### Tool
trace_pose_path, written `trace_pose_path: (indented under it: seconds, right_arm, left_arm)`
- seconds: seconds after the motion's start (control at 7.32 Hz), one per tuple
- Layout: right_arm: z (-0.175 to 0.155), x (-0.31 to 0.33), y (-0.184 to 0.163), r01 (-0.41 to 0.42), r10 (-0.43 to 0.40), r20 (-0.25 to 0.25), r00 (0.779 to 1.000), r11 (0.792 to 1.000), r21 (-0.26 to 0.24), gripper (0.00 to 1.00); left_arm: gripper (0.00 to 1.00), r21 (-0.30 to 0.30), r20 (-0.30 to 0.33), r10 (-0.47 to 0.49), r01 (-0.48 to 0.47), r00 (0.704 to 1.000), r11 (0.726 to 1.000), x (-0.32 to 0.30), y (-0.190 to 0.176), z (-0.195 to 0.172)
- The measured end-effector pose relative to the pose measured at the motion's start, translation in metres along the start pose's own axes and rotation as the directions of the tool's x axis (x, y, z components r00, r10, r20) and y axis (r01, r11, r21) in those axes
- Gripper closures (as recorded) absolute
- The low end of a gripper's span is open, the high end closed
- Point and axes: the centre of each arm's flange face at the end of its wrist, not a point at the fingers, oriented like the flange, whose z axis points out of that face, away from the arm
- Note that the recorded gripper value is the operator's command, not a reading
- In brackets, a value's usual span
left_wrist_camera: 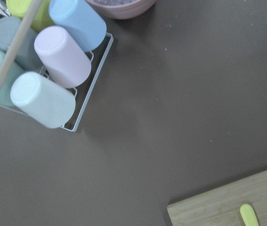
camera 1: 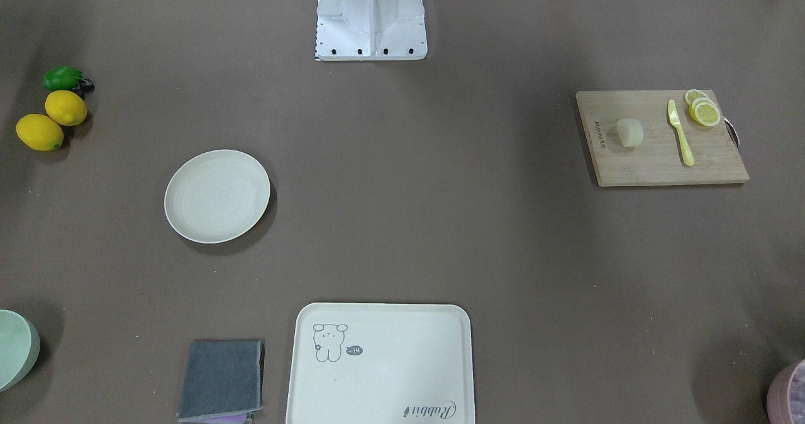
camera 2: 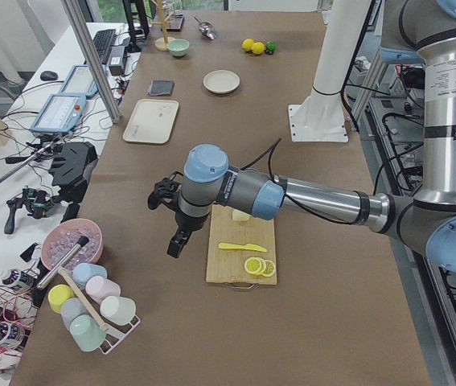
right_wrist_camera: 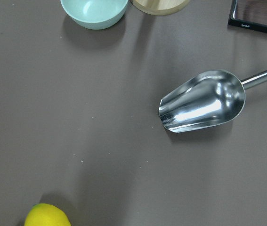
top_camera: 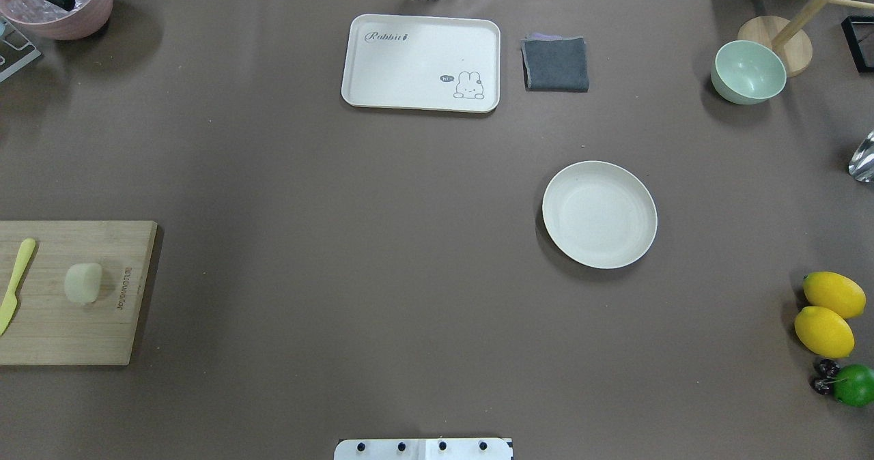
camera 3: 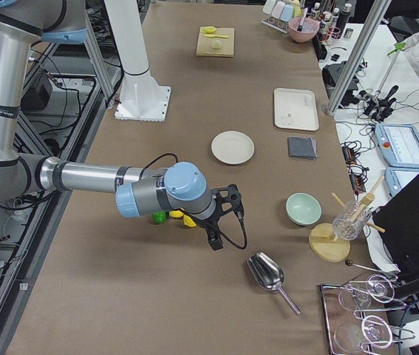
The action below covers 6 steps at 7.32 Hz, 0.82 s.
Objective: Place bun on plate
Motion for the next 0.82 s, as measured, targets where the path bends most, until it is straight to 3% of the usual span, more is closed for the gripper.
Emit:
trace_pose_path:
  seconds: [0.41, 0.82]
  right_arm:
    - [-0.002, -0.052, -0.033, -0.158, 0.158, 0.057, 0.986, 0.987, -0.003, 0.00]
    - [0.033, -0.144, -0.084, -0.279, 0.280, 0.028, 0.959, 0.959, -0.050, 0.00]
  left_arm:
    - [0.02, 0.027, -0.133, 0.009, -0.005, 0.991, 1.000, 0.012, -0.007, -0.001]
    - [0.02, 0.051, -0.217, 0.032, -0.021, 0.976, 0.998, 0.027, -0.010, -0.007]
